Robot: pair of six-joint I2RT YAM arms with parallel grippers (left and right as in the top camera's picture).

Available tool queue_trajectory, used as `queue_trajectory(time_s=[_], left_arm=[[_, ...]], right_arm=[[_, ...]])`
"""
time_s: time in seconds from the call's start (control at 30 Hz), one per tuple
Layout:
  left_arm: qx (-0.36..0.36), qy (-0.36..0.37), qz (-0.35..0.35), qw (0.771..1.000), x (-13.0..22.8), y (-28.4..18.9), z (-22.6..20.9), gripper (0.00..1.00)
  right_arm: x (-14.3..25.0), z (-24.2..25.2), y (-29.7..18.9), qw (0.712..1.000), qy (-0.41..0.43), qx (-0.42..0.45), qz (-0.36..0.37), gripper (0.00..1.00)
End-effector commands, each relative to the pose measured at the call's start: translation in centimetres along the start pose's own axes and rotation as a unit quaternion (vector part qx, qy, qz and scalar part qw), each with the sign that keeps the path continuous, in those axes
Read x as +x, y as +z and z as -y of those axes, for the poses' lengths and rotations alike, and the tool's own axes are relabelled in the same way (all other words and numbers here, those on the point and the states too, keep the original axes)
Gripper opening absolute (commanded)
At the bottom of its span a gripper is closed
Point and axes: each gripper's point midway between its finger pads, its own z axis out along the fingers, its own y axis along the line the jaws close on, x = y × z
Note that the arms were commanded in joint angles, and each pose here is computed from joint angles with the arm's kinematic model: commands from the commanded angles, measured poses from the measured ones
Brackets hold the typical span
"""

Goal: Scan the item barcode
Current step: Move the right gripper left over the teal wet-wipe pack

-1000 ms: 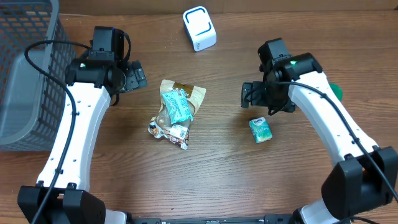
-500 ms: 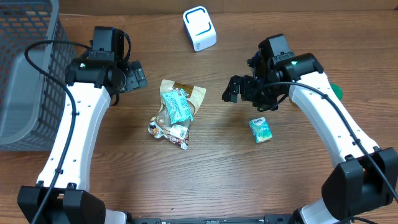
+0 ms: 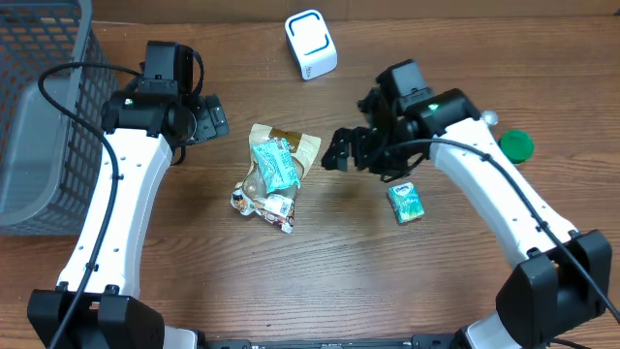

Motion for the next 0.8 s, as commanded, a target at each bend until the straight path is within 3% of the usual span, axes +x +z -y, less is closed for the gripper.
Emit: queue_trajectory(time_s=[0.0,0.3,0.77], left_arm=[[0.002,0.013,0.006,1.0,-0.3,-0.3,0.1,1.0],[0.002,0.013,0.006,1.0,-0.3,-0.3,0.1,0.99],[0.002,0.013,0.006,1.0,-0.3,-0.3,0.1,0.99]], right_arm=[[0.6,-2.8,0.0,0.999,-0.04,-0.019,0.006,1.0],[1.3,-5.2,0.9,0.997,-0.076,-0.031,0.007,1.0],[1.8,-5.0,1.1,0.997,-0.073,-0.027,-0.003,1.0]])
